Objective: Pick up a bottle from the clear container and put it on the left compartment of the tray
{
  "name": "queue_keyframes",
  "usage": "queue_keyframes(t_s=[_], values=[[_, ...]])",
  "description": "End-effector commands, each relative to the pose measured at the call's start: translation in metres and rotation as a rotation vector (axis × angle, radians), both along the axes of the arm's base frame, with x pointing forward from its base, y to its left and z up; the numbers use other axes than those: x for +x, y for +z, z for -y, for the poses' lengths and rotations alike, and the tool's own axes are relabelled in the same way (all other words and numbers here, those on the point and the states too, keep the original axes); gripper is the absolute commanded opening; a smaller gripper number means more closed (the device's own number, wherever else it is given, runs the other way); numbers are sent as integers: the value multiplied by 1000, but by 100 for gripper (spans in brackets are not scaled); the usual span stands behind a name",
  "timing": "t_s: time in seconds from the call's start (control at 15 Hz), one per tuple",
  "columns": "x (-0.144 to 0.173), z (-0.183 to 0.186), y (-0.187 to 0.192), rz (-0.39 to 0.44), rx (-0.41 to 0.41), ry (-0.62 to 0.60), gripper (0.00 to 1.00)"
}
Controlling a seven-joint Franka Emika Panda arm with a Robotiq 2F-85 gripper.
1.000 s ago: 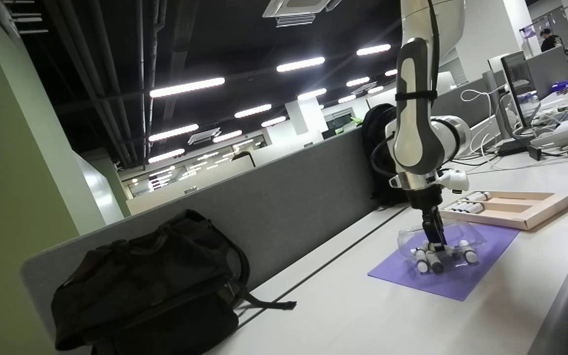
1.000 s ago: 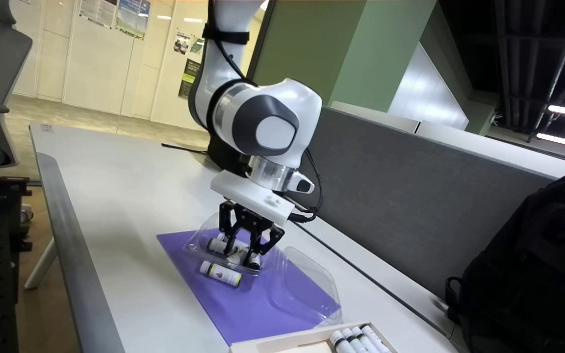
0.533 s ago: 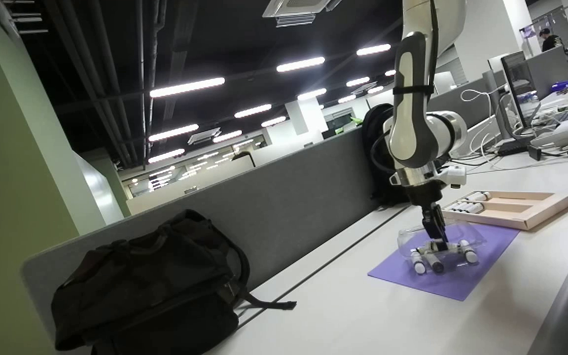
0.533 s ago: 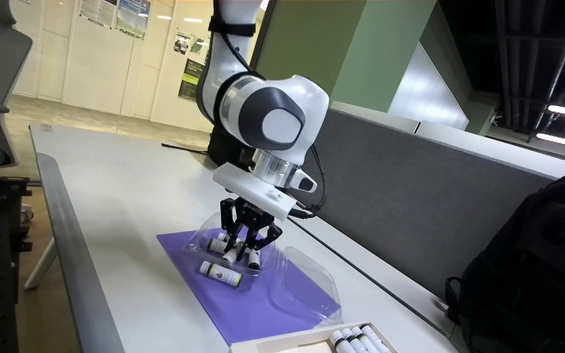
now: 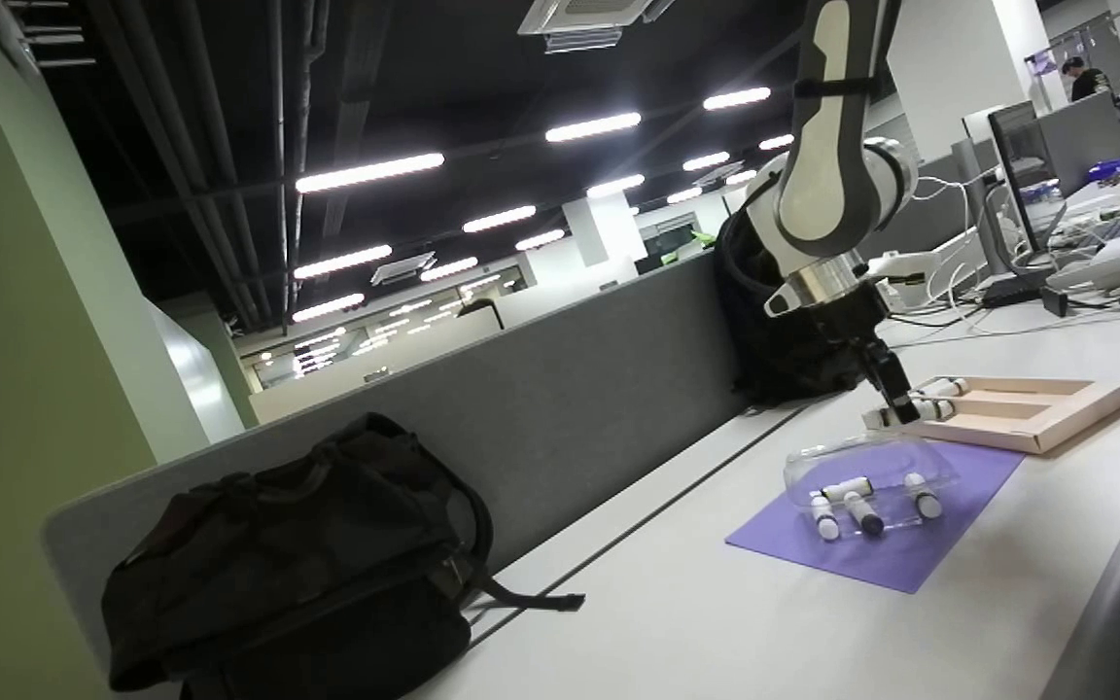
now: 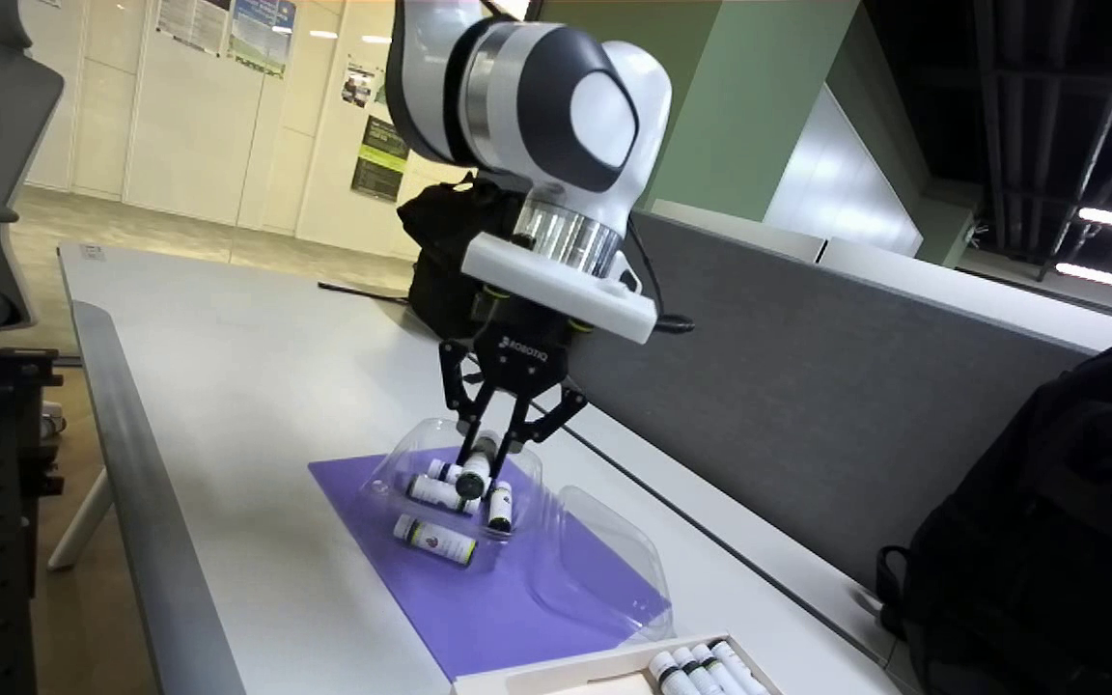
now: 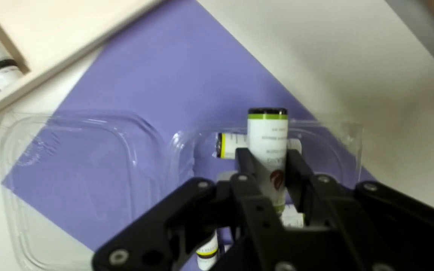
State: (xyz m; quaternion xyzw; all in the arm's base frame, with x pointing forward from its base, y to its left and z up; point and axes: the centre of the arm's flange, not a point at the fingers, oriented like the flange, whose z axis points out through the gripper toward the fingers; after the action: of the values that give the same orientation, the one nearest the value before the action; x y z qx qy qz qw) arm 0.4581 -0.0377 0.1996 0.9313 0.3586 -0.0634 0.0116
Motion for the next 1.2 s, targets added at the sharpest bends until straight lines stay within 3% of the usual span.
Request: queue_keyframes(t_s=[0.0,0.13,0.2,0.33,0.67,0.73,1.13], values=[[-19,40,31,-1,-139,153,7],[-15,69,41,8,-220,181,7],[-11,52,29,-4,-161,155,27],[-13,70,37,4,-196,162,27],[-13,68,37,4,-201,179,27],[-13,67,37,4,-201,180,7],[-16,117,15,34,-257,286,7]])
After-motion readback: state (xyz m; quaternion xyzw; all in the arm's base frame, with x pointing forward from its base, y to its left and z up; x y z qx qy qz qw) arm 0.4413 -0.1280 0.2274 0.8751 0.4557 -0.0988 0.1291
